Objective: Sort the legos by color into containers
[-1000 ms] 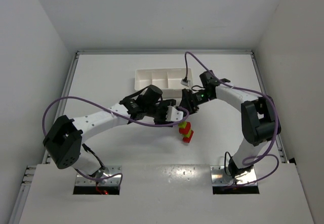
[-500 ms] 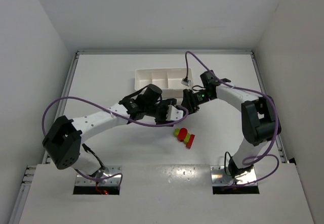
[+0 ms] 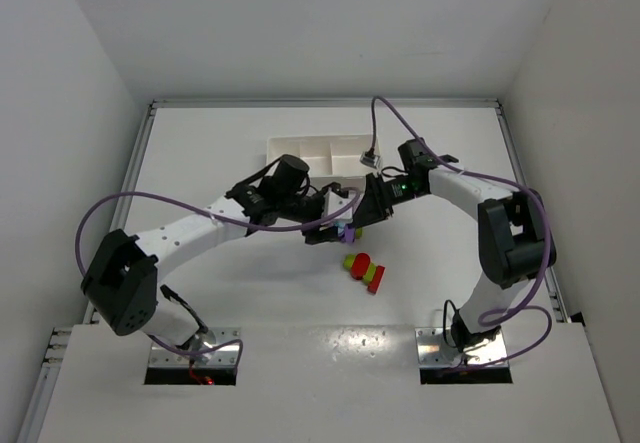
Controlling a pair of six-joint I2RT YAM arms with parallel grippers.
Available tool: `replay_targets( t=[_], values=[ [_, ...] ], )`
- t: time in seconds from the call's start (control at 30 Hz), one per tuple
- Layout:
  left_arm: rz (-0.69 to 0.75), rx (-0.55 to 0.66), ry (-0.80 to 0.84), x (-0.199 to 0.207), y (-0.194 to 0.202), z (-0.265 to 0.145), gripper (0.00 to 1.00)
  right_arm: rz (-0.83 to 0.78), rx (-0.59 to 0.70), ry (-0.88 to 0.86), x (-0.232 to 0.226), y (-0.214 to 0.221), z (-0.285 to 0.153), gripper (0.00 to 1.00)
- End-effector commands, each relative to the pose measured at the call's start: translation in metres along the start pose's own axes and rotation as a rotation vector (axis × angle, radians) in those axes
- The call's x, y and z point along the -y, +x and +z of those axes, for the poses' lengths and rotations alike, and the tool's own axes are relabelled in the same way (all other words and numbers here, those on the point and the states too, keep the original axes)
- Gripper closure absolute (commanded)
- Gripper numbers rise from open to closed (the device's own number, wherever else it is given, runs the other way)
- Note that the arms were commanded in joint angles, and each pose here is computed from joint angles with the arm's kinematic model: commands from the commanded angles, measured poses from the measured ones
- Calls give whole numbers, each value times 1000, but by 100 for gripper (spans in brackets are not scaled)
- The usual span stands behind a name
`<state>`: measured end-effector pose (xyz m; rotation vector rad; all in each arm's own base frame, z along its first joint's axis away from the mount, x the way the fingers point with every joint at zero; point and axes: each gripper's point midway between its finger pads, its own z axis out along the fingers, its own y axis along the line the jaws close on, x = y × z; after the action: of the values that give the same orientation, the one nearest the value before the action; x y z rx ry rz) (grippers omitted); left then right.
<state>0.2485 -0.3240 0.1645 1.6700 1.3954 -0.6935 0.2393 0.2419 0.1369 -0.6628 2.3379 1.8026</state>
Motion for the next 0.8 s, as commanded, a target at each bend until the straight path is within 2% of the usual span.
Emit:
replay_targets(
  t=[0.0, 0.2, 0.3, 0.43, 0.47, 0.6, 0.73, 0.77],
  values=[
    [-20, 27, -105, -35, -5, -12, 88, -105, 17, -87, -26, 0, -3, 100],
    [-48, -35, -174, -50, 24, -35, 89, -130, 48, -61, -33, 2, -18, 100],
    [-99, -80, -255, -68, 42, -51, 89, -165, 76, 30, -20, -7, -25, 100],
    [-280, -66, -378, -115, 44, -63, 89, -246, 190, 222, 2, -64, -46, 100],
    [-286, -33, -411, -135, 28, -68, 89, -231, 224, 265, 8, -78, -53, 100],
    [-373, 22, -436, -180, 10, -53, 88, -304, 369, 517, 37, -156, -84, 100],
    [-460, 49, -418, -219, 7, -21, 85, -338, 453, 665, 53, -203, -107, 100],
    [-458, 89, -423, -235, -11, -22, 85, -313, 446, 692, 71, -206, -106, 100]
  ],
)
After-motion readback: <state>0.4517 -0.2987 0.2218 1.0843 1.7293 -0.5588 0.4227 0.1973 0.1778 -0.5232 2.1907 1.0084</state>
